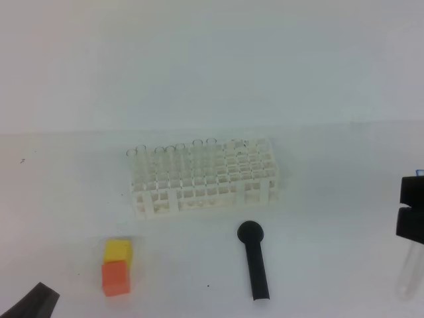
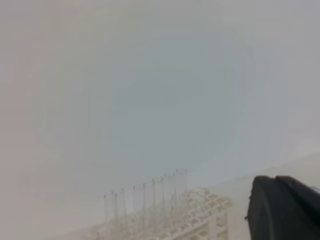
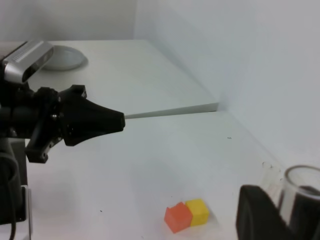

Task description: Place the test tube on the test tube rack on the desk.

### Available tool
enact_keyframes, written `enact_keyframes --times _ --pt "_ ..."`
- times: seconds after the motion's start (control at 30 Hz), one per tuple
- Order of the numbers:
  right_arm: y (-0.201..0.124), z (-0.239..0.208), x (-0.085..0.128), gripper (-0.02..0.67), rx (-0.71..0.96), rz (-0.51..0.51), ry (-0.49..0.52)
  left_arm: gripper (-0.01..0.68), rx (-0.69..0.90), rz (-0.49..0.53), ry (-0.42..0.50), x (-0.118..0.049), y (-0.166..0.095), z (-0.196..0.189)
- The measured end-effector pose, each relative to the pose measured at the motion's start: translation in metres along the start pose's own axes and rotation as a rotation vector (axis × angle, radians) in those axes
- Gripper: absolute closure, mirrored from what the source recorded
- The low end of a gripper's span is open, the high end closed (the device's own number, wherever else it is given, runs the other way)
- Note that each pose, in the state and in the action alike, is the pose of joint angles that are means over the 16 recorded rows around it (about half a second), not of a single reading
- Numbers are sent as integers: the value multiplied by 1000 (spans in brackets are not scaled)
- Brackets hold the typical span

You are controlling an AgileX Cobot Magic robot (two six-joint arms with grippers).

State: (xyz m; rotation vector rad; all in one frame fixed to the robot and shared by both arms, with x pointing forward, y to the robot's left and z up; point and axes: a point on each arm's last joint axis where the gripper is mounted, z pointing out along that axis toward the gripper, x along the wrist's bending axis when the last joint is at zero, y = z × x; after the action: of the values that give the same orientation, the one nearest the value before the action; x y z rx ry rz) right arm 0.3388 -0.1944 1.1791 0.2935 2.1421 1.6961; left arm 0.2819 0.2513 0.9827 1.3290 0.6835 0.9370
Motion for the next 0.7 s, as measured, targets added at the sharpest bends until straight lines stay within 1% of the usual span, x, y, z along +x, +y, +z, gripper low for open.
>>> enact_keyframes --times 0.2,0.4,0.57,0.7 --pt "-2 1 -3 526 15 -17 -23 673 0 -1 0 0 0 0" --pt "-8 6 -11 526 64 -36 -62 673 0 -2 0 0 0 0" --pt "-17 17 -25 526 126 -38 -103 673 0 -3 0 0 0 0" --pt "-26 31 -41 526 165 -13 -162 673 0 -4 0 0 0 0"
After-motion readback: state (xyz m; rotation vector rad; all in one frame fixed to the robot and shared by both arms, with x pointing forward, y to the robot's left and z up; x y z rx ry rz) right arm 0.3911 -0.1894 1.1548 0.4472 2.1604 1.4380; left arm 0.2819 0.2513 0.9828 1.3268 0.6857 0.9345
